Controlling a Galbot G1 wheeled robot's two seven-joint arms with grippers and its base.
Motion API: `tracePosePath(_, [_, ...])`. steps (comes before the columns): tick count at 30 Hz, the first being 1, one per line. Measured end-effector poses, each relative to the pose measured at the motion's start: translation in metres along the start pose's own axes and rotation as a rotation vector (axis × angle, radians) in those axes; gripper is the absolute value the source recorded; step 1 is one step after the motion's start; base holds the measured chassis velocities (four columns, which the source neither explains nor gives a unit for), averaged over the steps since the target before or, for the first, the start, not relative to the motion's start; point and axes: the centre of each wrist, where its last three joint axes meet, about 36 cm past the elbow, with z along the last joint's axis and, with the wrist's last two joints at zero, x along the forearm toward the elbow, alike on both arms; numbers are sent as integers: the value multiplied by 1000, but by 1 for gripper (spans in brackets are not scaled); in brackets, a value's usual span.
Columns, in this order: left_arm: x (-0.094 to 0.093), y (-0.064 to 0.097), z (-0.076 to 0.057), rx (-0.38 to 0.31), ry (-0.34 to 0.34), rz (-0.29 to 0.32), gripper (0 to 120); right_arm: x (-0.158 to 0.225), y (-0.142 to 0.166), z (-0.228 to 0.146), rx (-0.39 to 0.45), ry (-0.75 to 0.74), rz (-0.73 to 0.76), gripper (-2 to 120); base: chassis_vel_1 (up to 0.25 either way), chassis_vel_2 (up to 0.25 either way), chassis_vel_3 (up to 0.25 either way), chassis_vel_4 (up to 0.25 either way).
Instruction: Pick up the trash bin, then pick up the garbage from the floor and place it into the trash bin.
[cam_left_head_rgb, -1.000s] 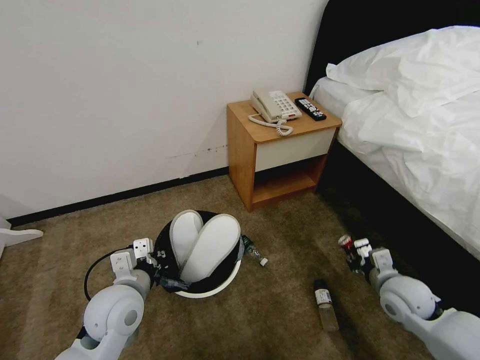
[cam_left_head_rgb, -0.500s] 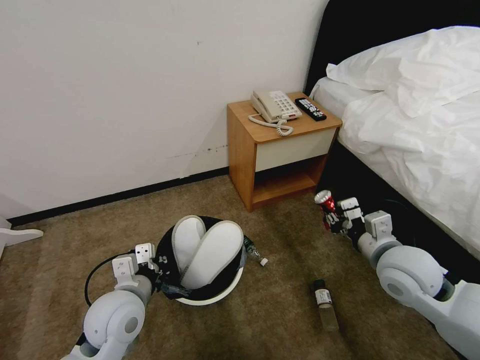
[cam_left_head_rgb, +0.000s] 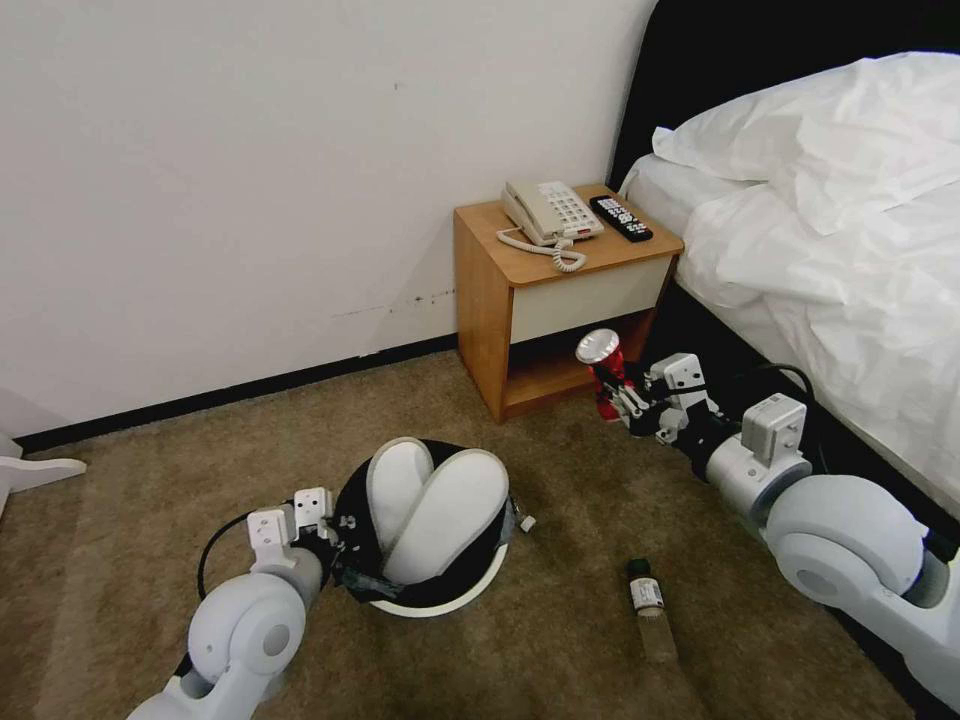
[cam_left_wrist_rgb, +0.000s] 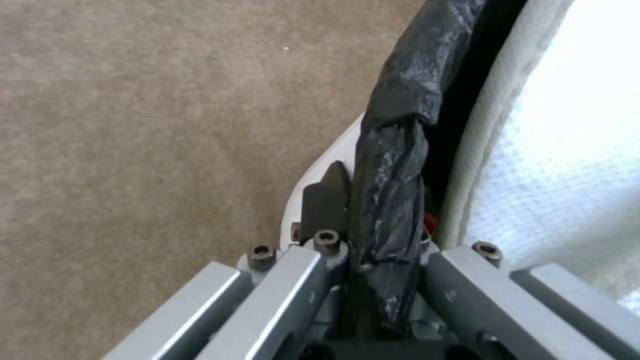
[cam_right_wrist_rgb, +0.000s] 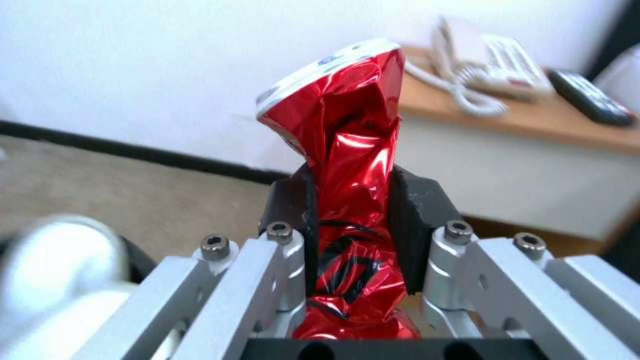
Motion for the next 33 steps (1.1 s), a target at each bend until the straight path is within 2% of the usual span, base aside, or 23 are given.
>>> tracePosePath(4, [-4,-2,1,-1,22,16,1,21,7,-29,4,-111,-71,21,0,0,0,0])
tracePosePath(6, [-4,-3,1,0,25,18,1,23,8,-32,2,-125,-83,21,0,0,0,0])
tracePosePath(9, [-9,-8,2,8,56,56,1,34,13,-46,-8,-228,-187,21,0,0,0,0])
tracePosePath(28, [-22,-22,-3,-8,77,149,1,39,18,-61,-19,-371,-367,21,0,0,0,0])
tracePosePath(33, [-24,-31,-7,-13,66,183,1,38,20,-62,-29,-401,-414,21,0,0,0,0])
